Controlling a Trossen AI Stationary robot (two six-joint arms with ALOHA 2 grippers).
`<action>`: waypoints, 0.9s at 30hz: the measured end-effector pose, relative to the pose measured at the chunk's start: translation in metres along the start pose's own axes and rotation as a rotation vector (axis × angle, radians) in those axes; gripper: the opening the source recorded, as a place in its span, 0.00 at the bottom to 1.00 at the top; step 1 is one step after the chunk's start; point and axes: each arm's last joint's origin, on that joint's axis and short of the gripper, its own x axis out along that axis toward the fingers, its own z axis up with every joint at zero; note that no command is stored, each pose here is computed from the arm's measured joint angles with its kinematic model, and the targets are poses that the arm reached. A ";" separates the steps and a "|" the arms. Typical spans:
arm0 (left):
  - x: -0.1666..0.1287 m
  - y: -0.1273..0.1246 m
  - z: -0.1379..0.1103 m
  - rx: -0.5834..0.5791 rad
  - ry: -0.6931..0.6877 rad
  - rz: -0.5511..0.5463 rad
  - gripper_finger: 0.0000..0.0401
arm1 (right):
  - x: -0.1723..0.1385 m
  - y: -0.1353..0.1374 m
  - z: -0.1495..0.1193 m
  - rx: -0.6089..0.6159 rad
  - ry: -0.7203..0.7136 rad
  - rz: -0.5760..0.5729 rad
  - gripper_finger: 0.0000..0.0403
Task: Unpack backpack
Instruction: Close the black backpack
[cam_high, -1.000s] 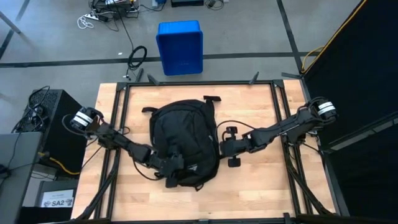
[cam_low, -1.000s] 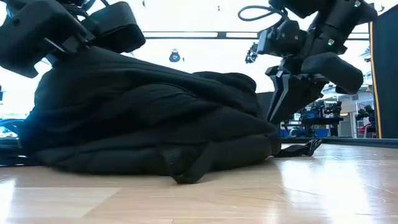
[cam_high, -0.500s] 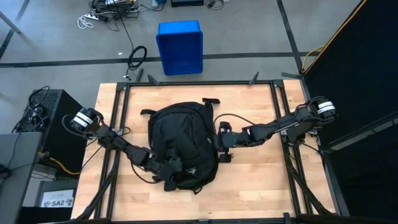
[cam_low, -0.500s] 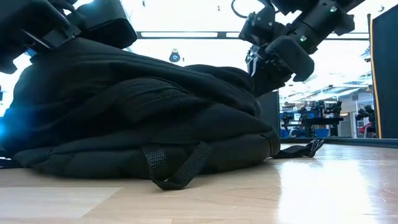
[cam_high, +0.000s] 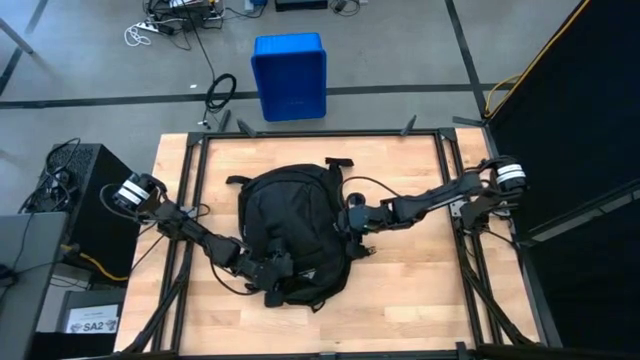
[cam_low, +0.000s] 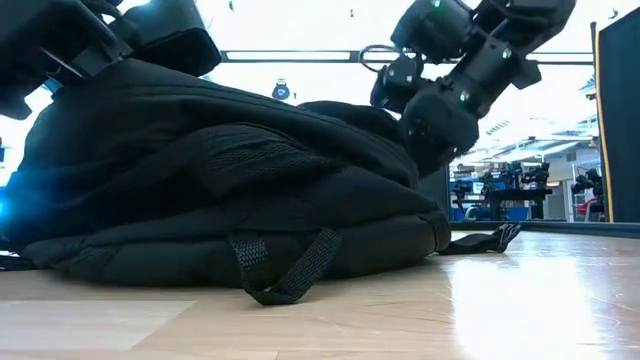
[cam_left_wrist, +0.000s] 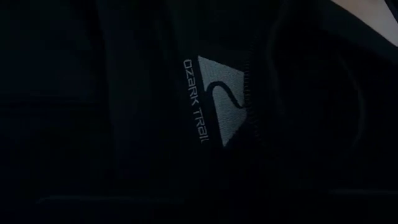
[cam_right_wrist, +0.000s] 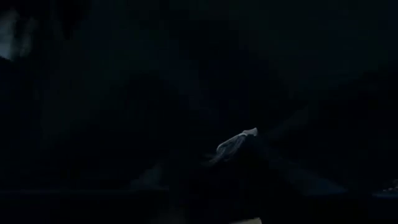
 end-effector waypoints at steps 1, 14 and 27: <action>0.000 0.000 0.000 0.000 -0.003 0.000 0.12 | 0.003 0.000 -0.001 -0.002 0.005 -0.009 0.30; 0.000 0.001 0.001 -0.001 -0.014 0.022 0.12 | -0.019 0.006 0.007 -0.099 -0.048 -0.109 0.02; 0.000 0.001 0.001 0.003 -0.020 0.039 0.12 | -0.050 0.042 0.009 -0.165 -0.109 0.035 0.03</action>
